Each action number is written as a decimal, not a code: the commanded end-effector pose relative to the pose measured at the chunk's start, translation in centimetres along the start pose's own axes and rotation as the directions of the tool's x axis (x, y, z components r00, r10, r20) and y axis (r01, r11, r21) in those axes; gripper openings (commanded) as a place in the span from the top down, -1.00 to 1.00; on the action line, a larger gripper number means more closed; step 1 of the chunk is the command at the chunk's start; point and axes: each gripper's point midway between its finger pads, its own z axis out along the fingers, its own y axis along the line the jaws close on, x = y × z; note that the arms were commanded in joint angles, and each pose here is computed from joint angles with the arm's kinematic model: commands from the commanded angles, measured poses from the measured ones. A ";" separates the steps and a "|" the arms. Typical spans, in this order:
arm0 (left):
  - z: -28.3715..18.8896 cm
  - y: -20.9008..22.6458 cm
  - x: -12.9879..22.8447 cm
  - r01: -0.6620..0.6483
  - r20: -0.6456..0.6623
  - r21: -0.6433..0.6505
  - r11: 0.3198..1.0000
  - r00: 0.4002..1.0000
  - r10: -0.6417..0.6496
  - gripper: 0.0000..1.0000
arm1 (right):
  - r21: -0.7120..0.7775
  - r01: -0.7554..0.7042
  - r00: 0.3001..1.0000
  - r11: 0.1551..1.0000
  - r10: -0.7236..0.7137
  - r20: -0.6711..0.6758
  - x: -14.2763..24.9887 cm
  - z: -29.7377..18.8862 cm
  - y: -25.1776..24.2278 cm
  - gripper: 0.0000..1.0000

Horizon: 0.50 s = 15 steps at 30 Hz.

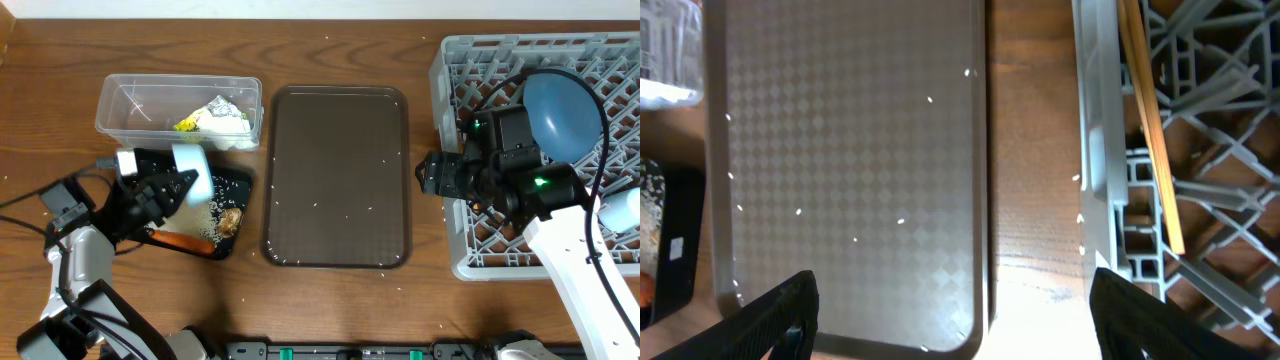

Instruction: Sort waste into correct bins and load items into the dishwasher rack

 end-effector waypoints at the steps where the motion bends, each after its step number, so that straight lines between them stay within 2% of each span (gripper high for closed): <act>1: -0.1 -1.3 -1.5 0.078 0.017 0.064 0.995 0.997 -0.079 0.88 | -0.004 0.002 1.000 1.000 -0.002 0.022 -0.6 -0.3 -0.1 -0.61; 9: 0.1 -1.8 -1.6 0.082 0.011 0.068 0.994 0.996 -0.083 0.88 | 0.006 -0.004 1.000 1.000 0.004 -0.001 0.0 -0.3 -0.3 -0.61; 12: 0.1 -1.7 -1.5 -0.039 0.016 0.043 0.998 0.999 0.038 0.88 | 0.005 -0.004 1.000 1.000 0.004 0.001 -0.1 -0.3 -0.3 -0.61; 14: 0.0 -2.0 -1.7 0.025 0.017 0.066 0.998 1.000 -0.026 0.88 | 0.003 -0.003 1.000 1.000 0.003 0.006 -0.2 -0.3 -0.2 -0.61; 15: 0.1 -2.0 -1.7 0.017 0.015 0.062 0.998 1.000 -0.018 0.88 | 0.003 -0.003 1.000 1.000 0.003 0.005 -0.2 -0.3 -0.2 -0.61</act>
